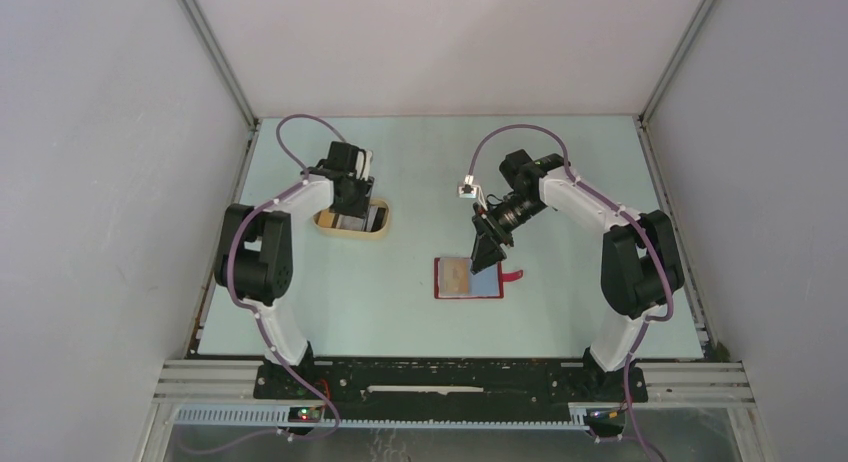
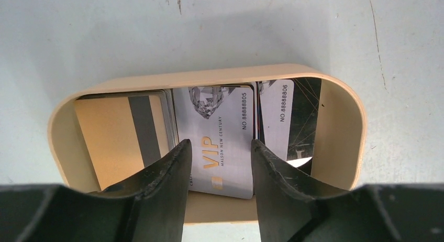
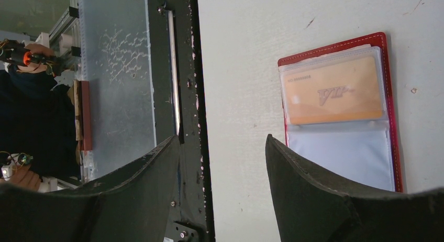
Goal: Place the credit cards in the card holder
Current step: Pick up the credit card from the storage box.
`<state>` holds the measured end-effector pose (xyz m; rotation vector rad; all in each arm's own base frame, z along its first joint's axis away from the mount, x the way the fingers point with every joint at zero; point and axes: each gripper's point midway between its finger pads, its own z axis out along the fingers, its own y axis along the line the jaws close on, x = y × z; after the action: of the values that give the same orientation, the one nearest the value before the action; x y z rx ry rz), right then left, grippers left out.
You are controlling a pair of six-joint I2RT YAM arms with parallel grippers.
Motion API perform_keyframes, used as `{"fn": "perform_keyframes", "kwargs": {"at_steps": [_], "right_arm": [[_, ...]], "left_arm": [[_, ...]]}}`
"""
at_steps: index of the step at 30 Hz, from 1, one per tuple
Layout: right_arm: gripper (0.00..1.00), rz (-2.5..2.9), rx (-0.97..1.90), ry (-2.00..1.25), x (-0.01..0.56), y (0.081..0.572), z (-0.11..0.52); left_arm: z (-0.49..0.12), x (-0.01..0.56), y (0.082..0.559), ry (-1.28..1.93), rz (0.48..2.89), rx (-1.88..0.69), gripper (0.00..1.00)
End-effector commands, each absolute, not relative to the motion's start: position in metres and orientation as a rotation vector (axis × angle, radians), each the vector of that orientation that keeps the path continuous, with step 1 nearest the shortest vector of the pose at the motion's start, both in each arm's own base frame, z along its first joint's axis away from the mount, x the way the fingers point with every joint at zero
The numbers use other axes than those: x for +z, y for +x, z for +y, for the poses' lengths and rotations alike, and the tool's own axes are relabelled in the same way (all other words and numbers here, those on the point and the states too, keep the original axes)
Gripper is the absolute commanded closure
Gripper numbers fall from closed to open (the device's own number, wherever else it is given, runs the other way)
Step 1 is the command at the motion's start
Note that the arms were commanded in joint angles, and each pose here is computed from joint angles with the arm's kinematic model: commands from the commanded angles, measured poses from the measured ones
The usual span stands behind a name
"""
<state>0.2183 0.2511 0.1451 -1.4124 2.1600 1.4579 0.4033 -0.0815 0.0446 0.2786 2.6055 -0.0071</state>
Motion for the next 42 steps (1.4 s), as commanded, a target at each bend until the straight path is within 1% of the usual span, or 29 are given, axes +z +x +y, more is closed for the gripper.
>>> {"fn": "perform_keyframes", "kwargs": {"at_steps": [1, 8, 10, 13, 19, 35, 42], "right_arm": [[0.30, 2.096, 1.463, -1.431, 0.157, 0.222, 0.256], [0.30, 2.095, 1.461, -1.433, 0.158, 0.222, 0.256], [0.30, 2.094, 1.461, -1.431, 0.158, 0.222, 0.255], [0.30, 2.092, 1.460, -1.432, 0.158, 0.222, 0.255], [0.30, 2.093, 1.462, -1.431, 0.158, 0.222, 0.255], [0.30, 2.092, 1.462, -1.426, 0.159, 0.223, 0.254], [0.30, 2.093, 1.465, -1.426, 0.158, 0.223, 0.254]], "left_arm": [[-0.094, 0.058, 0.417, 0.328, 2.565, -0.083, 0.48], [-0.090, 0.051, 0.417, 0.335, 2.608, -0.049, 0.48], [-0.083, 0.050, 0.417, 0.325, 2.614, -0.003, 0.51], [-0.076, 0.052, 0.416, 0.310, 2.610, 0.048, 0.58], [-0.071, 0.074, 0.417, 0.279, 2.550, 0.072, 0.58], [-0.050, 0.083, 0.414, 0.211, 2.532, 0.123, 0.62], [-0.040, 0.076, 0.410, 0.160, 2.540, 0.112, 0.74]]}}
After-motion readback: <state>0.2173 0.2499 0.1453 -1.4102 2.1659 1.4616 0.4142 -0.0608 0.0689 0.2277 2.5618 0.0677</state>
